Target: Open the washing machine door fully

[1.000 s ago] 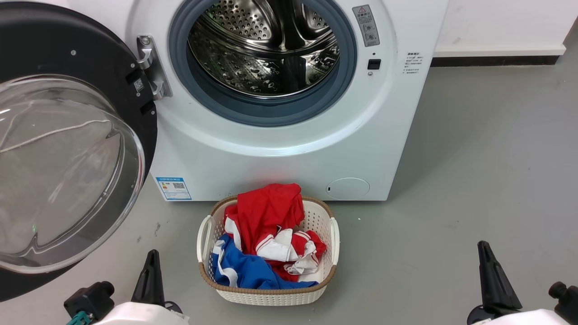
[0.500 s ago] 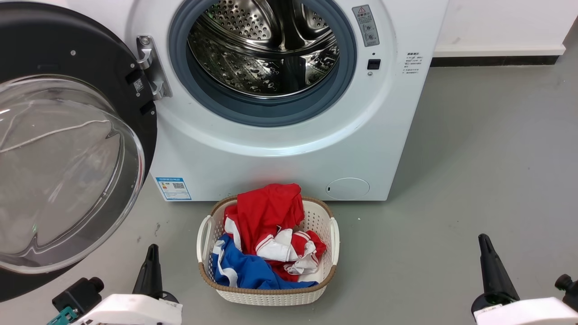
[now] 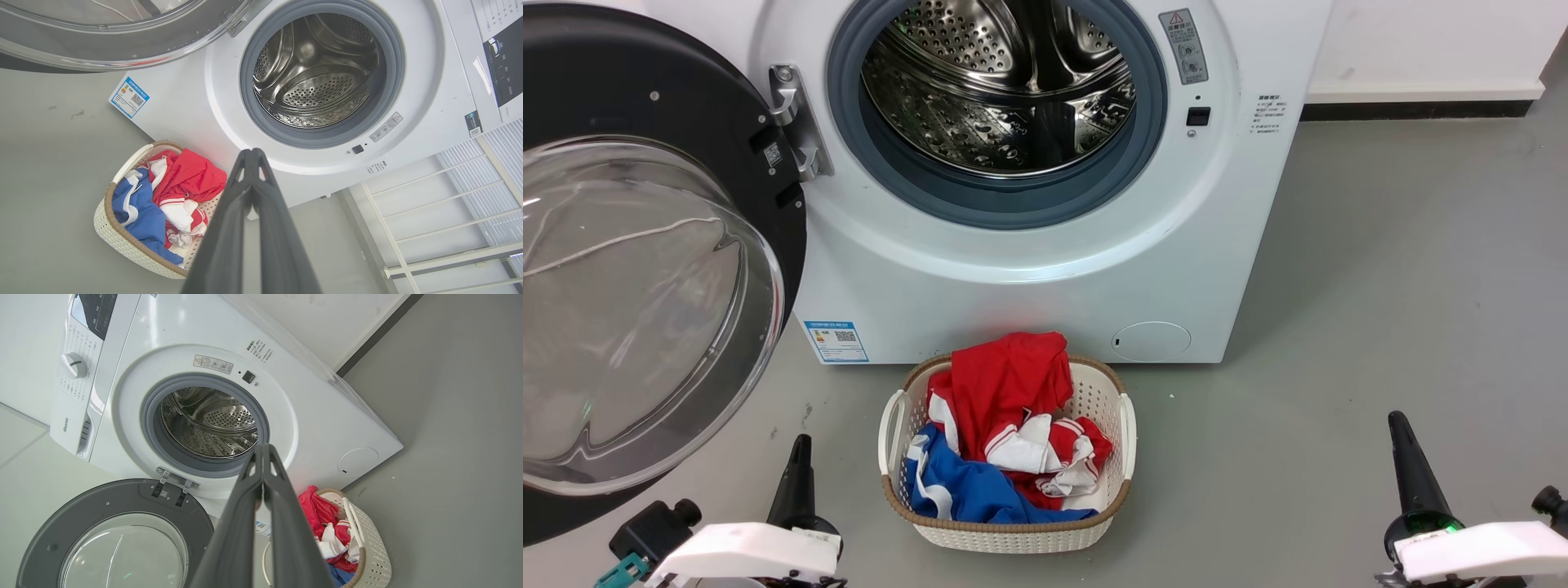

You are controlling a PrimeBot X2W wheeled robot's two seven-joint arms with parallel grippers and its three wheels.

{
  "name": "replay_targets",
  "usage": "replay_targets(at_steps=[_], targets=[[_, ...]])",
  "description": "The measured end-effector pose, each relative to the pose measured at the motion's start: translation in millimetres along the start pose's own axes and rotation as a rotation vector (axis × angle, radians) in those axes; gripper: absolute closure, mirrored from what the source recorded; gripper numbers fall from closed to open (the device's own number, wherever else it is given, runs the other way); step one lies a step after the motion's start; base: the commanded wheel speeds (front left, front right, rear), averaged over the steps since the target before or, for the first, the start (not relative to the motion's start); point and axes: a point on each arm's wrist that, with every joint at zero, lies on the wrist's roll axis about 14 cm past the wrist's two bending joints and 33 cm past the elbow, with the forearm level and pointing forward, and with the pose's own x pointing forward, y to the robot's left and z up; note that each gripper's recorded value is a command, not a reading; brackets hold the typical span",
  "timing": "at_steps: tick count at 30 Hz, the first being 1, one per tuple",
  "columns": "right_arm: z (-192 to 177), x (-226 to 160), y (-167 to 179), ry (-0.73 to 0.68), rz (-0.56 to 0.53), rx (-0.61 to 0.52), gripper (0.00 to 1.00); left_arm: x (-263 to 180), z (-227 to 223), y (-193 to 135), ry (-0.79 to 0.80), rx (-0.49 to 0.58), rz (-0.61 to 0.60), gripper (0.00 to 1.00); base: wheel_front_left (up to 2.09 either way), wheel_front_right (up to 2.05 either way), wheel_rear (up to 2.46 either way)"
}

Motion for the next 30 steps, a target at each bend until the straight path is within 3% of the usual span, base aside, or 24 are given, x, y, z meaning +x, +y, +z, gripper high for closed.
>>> replay_targets(at_steps=[30], targets=[[2.7, 13.0, -1.8, 0.015, -0.016, 0.313, 1.0, 9.6, 2.9, -10.0, 0.027, -0.332, -0.039, 1.0, 0.0, 0.0, 0.0]])
